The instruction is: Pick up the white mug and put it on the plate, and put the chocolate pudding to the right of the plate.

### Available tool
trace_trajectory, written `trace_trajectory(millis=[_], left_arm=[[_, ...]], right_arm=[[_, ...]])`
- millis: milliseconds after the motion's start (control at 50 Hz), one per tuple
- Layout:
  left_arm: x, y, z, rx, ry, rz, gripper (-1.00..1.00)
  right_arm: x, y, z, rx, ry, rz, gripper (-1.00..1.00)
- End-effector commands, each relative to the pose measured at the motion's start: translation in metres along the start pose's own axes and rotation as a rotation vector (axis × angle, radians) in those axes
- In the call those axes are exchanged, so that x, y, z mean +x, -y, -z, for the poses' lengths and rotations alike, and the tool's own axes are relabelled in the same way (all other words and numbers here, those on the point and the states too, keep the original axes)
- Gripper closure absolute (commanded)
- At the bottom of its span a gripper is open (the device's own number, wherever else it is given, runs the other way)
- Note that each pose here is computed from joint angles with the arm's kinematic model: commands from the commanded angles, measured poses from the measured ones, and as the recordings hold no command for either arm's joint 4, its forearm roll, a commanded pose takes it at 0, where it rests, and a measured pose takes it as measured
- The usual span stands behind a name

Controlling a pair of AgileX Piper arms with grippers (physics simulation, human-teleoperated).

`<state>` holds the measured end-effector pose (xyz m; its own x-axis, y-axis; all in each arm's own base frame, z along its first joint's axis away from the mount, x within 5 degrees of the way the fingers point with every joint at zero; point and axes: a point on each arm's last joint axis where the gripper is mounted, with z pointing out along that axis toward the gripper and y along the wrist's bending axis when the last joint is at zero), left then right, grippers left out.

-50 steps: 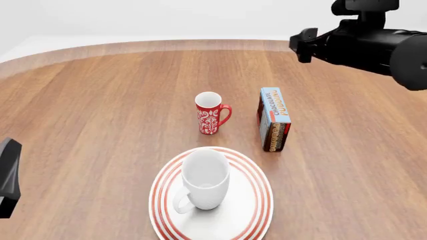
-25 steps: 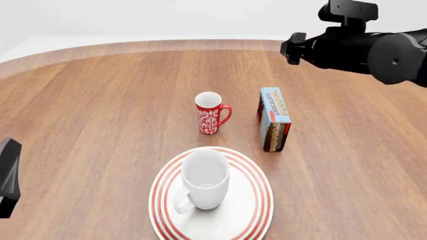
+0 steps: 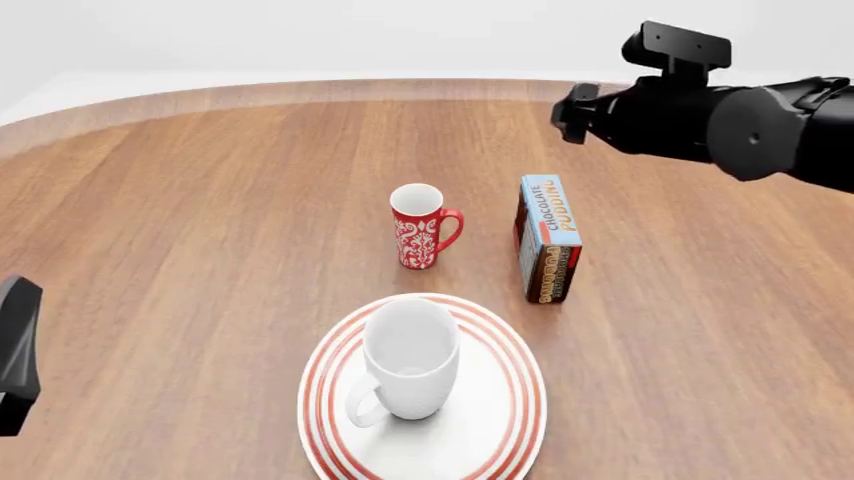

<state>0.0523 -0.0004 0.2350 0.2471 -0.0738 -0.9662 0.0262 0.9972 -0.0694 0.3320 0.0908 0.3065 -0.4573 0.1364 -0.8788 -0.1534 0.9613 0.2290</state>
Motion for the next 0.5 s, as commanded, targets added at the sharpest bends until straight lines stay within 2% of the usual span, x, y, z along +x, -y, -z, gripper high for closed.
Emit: trace_trajectory(millis=[20, 500], left_arm=[[0.000, 0.000, 0.000, -0.001, 0.001, 0.004, -1.00], [0.001, 0.000, 0.000, -0.002, 0.000, 0.009, -1.00]], right_arm=[[0.011, 0.000, -0.011, 0.001, -0.026, -0.028, -1.00], [0.013, 0.014, -0.017, 0.033, -0.023, -0.063, -1.00]])
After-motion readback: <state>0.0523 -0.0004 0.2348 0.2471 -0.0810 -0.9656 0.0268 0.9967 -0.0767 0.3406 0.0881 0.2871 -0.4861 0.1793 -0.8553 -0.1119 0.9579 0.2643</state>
